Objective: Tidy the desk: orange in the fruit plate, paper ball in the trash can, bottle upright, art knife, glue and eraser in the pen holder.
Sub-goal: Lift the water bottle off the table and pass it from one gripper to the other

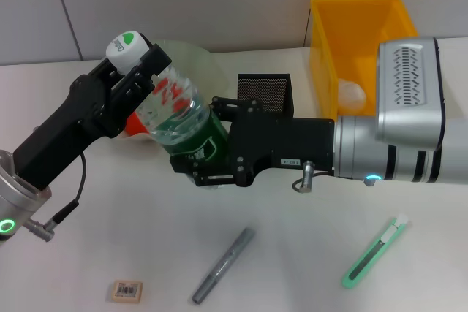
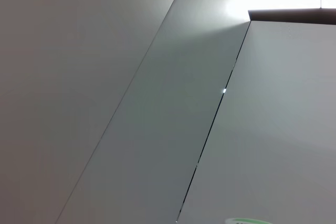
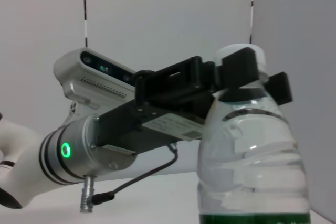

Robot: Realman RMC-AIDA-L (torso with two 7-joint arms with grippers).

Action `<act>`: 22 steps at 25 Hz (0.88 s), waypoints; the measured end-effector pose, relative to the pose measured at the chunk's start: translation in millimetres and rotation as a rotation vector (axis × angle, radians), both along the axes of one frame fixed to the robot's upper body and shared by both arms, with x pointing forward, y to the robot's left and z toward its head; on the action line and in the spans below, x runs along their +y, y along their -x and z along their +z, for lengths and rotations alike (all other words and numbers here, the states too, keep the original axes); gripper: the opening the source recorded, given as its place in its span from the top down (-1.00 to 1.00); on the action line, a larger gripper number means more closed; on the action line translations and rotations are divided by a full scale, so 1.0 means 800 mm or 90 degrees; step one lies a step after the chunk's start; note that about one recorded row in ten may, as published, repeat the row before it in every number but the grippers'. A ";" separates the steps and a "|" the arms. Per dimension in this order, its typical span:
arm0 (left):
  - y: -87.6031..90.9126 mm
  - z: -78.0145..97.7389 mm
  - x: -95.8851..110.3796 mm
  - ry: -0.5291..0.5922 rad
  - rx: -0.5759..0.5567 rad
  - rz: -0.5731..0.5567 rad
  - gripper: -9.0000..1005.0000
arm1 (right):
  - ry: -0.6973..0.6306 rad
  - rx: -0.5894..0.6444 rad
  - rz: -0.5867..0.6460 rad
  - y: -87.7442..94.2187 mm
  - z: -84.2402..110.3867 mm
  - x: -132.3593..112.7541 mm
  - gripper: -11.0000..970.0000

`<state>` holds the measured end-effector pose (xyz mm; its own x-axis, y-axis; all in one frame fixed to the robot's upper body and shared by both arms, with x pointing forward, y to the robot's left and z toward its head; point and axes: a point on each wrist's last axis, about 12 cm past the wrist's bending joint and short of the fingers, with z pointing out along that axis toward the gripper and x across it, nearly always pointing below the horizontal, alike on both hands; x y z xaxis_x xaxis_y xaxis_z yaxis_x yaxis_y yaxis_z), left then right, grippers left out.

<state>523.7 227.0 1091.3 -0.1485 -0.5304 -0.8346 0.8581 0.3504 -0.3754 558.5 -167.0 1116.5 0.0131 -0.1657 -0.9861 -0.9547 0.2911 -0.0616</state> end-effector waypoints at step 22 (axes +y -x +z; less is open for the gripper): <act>0.001 -0.002 0.002 0.004 0.009 0.009 0.11 | 0.001 0.017 0.000 -0.003 0.002 0.002 -0.59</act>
<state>523.3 228.5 1089.7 -0.1531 -0.5381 -0.8289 0.8479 0.3592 -0.3898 561.1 -165.3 1118.1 -0.0131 -0.1665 -0.9859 -0.9560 0.2911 -0.0365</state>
